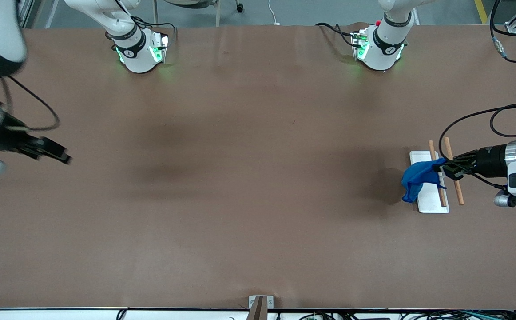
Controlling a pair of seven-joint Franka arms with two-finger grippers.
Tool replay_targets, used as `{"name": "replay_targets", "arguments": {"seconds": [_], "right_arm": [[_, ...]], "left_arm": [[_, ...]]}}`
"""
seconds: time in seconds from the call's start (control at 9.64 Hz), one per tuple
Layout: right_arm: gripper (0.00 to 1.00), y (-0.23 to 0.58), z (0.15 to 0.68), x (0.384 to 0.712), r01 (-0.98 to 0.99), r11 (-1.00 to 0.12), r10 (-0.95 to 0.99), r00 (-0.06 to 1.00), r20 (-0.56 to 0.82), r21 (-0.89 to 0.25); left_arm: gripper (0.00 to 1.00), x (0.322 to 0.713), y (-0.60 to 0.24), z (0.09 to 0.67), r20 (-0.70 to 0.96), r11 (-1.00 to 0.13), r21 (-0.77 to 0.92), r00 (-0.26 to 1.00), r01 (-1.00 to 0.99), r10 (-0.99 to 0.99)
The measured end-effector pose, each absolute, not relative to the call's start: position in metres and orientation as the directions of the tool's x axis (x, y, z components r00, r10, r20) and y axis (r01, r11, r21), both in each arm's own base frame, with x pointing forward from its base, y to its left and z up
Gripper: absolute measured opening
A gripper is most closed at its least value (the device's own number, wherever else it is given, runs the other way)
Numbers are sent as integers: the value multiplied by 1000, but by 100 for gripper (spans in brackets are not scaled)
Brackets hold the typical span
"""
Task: Right arm passes towel to left arm to hang
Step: 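Carry the towel with the left gripper over the dowel rack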
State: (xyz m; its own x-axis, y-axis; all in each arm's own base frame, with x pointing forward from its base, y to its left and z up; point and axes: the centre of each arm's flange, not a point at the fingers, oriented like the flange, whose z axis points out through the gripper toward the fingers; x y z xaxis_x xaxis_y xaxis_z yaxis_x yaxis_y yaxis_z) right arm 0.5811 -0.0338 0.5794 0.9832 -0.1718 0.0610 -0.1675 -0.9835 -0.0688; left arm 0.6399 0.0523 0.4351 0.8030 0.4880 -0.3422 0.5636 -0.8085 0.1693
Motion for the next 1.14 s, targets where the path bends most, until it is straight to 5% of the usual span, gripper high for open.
{"name": "replay_targets", "arguments": {"seconds": [0.52, 1.14], "right_arm": [[100, -47, 660, 550, -132, -991, -131, 982, 135, -4], [100, -69, 656, 554, -141, -989, -137, 987, 87, 47]], "left_arm": [[2, 629, 103, 449, -261, -848, 59, 828, 526, 496], [2, 625, 159, 436, -228, -918, -36, 891, 396, 393]]}}
